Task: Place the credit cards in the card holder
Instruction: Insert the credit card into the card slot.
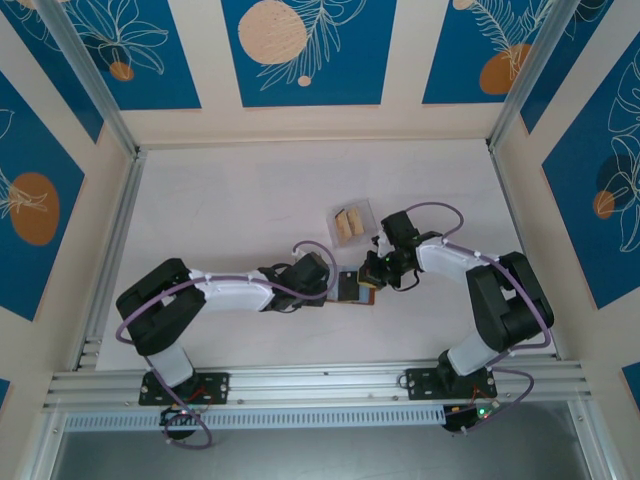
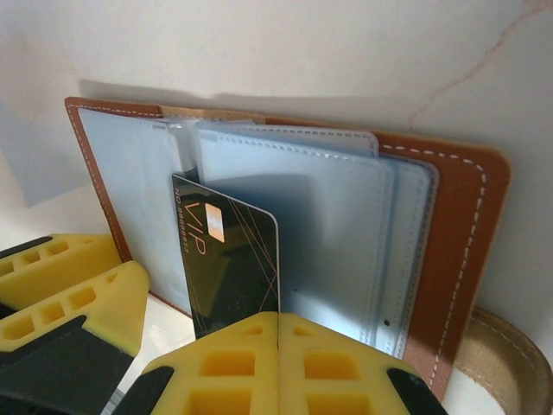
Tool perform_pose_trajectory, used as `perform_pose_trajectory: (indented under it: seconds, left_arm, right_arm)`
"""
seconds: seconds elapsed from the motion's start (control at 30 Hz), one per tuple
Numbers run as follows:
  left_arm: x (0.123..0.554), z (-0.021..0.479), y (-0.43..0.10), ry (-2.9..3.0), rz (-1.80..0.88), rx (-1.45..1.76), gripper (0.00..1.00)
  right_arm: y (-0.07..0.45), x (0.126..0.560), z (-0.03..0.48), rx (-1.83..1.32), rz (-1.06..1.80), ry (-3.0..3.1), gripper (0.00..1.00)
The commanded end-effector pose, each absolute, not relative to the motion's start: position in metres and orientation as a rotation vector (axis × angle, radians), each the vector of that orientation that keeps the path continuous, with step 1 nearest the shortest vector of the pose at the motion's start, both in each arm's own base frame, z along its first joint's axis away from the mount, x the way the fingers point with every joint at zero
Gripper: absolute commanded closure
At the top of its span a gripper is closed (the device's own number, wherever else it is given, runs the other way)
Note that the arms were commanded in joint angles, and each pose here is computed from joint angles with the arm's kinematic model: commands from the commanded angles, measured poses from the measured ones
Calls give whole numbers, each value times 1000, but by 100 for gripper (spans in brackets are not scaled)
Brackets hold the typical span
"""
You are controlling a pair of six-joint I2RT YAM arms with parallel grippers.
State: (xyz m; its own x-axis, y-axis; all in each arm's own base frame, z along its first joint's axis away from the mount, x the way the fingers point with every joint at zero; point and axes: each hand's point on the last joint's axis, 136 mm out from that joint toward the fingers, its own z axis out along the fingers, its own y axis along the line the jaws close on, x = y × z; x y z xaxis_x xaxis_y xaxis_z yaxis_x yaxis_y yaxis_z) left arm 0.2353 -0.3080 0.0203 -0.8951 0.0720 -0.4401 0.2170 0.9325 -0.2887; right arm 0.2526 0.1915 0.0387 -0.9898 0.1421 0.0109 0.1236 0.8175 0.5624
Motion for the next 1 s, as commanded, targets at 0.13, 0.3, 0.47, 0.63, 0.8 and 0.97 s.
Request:
perform_pose_trajectory:
  seconds: [0.13, 0.3, 0.47, 0.63, 0.8, 0.97]
  left_arm:
    - [202, -20, -277, 2836, -267, 275, 71]
    - [202, -20, -278, 2838, -268, 276, 71]
    - [203, -20, -278, 2839, -266, 276, 71]
    - [202, -20, -279, 2842, -267, 271, 71]
    - [202, -20, -279, 2842, -266, 272, 71]
    - [202, -20, -279, 2841, -263, 274, 71]
  right_arm:
    - [199, 266, 51, 147, 944, 2921, 100]
    - [201, 270, 51, 124, 939, 2914, 100]
    - [204, 273, 51, 76, 914, 2898, 100]
    - [205, 274, 52, 31, 867, 2877, 100]
    - [207, 275, 53, -3, 828, 2855, 100]
    - [207, 274, 52, -6, 798, 2837, 100]
